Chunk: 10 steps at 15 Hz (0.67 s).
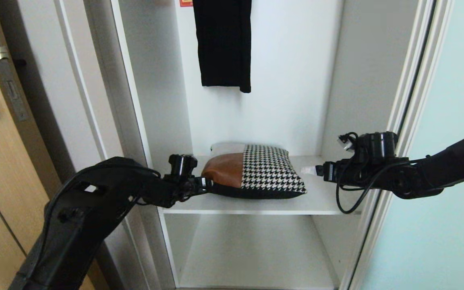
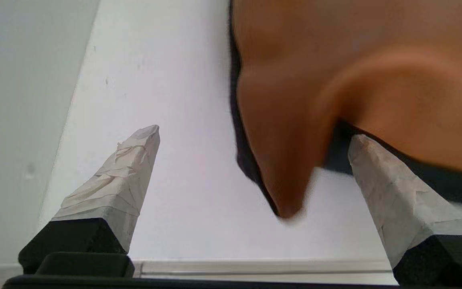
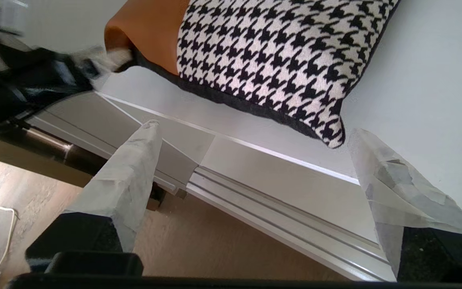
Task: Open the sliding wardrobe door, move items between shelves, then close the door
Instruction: Place the pillow on the higher shelf
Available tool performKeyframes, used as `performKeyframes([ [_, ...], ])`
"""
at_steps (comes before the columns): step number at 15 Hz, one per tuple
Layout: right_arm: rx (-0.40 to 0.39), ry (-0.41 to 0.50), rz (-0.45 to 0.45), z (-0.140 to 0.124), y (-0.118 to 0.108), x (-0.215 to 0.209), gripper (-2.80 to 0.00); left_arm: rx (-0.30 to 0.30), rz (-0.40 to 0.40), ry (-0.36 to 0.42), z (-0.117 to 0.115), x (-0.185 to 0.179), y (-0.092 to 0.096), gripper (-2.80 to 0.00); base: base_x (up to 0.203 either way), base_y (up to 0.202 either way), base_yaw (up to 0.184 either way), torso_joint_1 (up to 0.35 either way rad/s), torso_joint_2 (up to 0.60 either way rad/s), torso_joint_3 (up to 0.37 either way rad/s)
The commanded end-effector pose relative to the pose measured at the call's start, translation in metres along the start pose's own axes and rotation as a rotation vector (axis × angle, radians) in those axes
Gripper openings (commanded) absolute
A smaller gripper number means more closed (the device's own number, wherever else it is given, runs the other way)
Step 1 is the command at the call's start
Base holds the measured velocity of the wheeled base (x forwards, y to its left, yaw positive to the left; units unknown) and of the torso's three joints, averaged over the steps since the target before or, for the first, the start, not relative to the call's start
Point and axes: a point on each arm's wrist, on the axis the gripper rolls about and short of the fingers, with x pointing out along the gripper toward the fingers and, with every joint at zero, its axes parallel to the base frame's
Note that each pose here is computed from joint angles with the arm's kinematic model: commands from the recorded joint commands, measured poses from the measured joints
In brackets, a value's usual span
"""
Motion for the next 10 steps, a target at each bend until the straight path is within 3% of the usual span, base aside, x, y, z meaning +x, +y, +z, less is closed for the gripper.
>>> performKeyframes([
  [1,0.001,0.0,0.008,0.0,0.001,-0.002,0.0,0.02,-0.022,-0.07,0.022,-0.023,-0.004,0.0,0.0,0.0,0.0,0.0,0.0,0.0],
  [5,-0.002,-0.009,0.007,0.003,0.003,-0.007,0.0,0.029,-0.04,-0.092,0.041,-0.062,-0.011,0.0,0.0,0.0,0.0,0.0,0.0,0.0],
  [6,-0.007,-0.014,0.008,0.004,0.005,-0.01,0.0,0.026,-0.036,-0.104,0.048,-0.074,-0.011,-0.59,0.0,0.0,0.0,0.0,0.0,0.0],
  [7,-0.014,-0.027,0.012,0.007,0.008,-0.015,-2.8,0.021,-0.028,-0.123,0.057,-0.089,-0.011,-2.8,0.0,0.0,0.0,0.0,0.0,0.0],
  [10,-0.072,-0.029,0.029,0.005,0.025,-0.028,-2.8,0.012,-0.01,-0.177,0.082,-0.149,-0.009,-2.8,0.0,0.0,0.0,0.0,0.0,0.0],
])
